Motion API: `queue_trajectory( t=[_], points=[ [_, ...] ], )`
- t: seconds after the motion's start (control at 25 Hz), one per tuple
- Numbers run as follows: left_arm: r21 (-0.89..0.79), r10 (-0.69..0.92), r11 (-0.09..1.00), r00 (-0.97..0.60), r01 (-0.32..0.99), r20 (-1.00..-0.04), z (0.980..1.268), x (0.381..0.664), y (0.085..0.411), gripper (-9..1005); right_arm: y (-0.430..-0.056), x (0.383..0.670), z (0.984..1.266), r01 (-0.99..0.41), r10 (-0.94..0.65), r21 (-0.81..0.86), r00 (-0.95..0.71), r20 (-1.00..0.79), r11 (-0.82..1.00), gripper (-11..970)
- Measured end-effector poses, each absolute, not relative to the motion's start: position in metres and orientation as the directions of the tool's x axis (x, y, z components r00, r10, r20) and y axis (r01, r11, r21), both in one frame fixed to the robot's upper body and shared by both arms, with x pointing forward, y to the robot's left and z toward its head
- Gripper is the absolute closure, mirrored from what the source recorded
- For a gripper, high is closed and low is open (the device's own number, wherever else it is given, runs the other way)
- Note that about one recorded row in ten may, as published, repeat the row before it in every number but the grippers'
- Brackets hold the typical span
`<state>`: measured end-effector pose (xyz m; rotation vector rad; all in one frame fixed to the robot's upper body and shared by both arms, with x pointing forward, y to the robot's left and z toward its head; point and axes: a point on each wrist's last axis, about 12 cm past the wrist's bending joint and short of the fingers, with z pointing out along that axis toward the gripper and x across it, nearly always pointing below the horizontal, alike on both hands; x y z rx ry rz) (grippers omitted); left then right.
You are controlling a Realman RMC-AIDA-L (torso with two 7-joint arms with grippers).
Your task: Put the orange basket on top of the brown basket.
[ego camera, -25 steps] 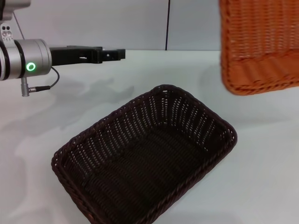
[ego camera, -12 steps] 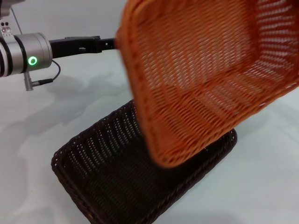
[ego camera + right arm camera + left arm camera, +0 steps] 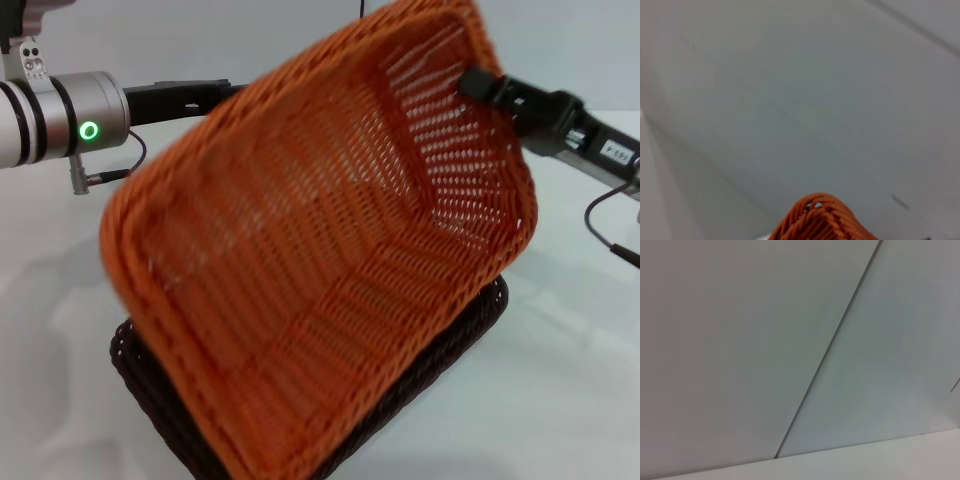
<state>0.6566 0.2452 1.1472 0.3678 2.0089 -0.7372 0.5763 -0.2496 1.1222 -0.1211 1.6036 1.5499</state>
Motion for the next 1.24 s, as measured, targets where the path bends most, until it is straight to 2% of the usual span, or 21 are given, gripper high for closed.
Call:
queue_trajectory(
  t=[0.08, 0.36, 0.6, 0.8, 0.88, 1.04, 1.08, 1.12, 1.24],
  points=[
    [-0.352, -0.035, 0.775, -0.520, 0.525, -0.853, 1.147, 0.657, 0.245, 133, -0.246, 0.575, 1.121, -0.615, 0.441, 0.756, -0.627, -0.642, 0.225, 667],
    [-0.351, -0.037, 0.776, -0.518, 0.524, -0.855, 1.148, 0.658, 0.244, 133, -0.257, 0.577, 1.117, -0.591, 0.448, 0.759, -0.620, -0.644, 0.274, 662],
    [-0.344, -0.031, 0.776, -0.513, 0.528, -0.858, 1.147, 0.658, 0.244, 133, -0.267, 0.579, 1.112, -0.548, 0.413, 0.768, -0.648, -0.640, 0.330, 463],
    [-0.342, -0.028, 0.775, -0.512, 0.531, -0.859, 1.146, 0.658, 0.243, 133, -0.292, 0.581, 1.111, -0.500, 0.454, 0.769, -0.621, -0.639, 0.399, 226],
    [-0.346, -0.038, 0.776, -0.508, 0.528, -0.861, 1.146, 0.658, 0.244, 133, -0.324, 0.579, 1.108, -0.450, 0.536, 0.746, -0.519, -0.666, 0.491, 120],
    [-0.354, -0.070, 0.774, -0.485, 0.525, -0.872, 1.146, 0.656, 0.249, 133, -0.353, 0.573, 1.105, -0.409, 0.567, 0.687, -0.388, -0.727, 0.600, 121],
    [-0.361, -0.108, 0.772, -0.451, 0.523, -0.886, 1.146, 0.653, 0.254, 133, -0.374, 0.567, 1.102, -0.363, 0.567, 0.621, -0.254, -0.784, 0.695, 121],
    [-0.361, -0.108, 0.772, -0.451, 0.523, -0.886, 1.146, 0.653, 0.254, 133, -0.374, 0.567, 1.102, -0.363, 0.567, 0.621, -0.254, -0.784, 0.695, 121],
    [-0.372, -0.175, 0.774, -0.391, 0.513, -0.904, 1.145, 0.650, 0.263, 133, -0.393, 0.558, 1.095, -0.261, 0.513, 0.506, -0.047, -0.857, 0.822, 121]
  ],
)
